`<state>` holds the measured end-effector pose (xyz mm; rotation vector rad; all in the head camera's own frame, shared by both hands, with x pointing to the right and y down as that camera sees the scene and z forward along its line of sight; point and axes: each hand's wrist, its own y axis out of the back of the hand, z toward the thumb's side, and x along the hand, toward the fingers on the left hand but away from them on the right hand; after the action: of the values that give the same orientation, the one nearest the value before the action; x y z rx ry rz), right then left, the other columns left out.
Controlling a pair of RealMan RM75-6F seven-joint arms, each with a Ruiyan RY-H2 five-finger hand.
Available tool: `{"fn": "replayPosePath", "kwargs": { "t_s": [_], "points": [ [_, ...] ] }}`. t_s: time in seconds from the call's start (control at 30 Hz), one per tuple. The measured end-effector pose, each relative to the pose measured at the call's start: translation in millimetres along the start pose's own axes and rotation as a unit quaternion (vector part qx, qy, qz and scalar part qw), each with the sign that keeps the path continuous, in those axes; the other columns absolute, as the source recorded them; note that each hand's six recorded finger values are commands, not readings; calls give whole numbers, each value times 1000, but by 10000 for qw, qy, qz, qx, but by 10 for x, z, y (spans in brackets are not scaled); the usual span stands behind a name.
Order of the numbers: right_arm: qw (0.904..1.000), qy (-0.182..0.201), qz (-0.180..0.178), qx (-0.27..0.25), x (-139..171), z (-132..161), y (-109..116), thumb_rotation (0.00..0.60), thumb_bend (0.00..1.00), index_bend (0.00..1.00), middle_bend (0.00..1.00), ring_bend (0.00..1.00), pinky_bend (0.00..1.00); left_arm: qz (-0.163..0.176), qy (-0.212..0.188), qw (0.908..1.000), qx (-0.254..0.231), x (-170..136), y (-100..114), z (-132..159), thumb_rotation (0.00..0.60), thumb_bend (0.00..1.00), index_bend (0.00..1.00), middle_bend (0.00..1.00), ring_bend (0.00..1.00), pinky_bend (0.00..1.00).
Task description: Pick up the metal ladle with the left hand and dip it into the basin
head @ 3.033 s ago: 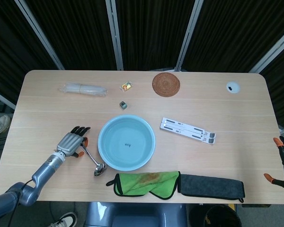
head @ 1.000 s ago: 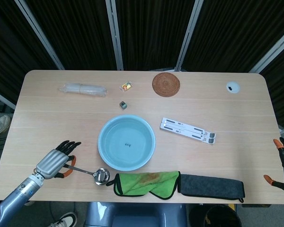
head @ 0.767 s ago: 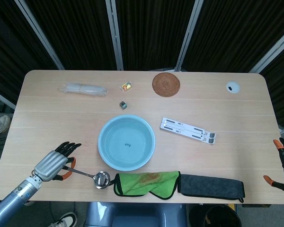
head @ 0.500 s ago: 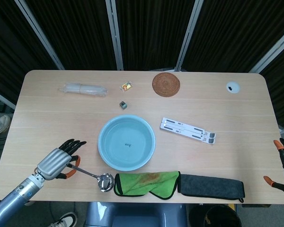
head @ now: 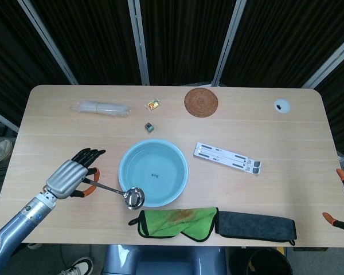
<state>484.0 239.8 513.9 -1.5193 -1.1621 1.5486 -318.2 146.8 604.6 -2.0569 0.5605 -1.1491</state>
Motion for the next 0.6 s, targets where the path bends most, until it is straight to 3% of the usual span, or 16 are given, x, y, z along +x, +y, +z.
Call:
{"fn": "replayPosePath", "kwargs": {
  "t_s": [0.3,0.6],
  "points": [
    [10000,9,2,-16,-16,4,-3,600,0,0,0,0,0,-13,360,9993,-83,363,-28,-222,600,475,611,0,0,0],
    [10000,9,58,-8,-34,1,-25,600,0,0,0,0,0,104,463,9989,-38,619,-31,-268,600,476,611,0,0,0]
  ]
}}
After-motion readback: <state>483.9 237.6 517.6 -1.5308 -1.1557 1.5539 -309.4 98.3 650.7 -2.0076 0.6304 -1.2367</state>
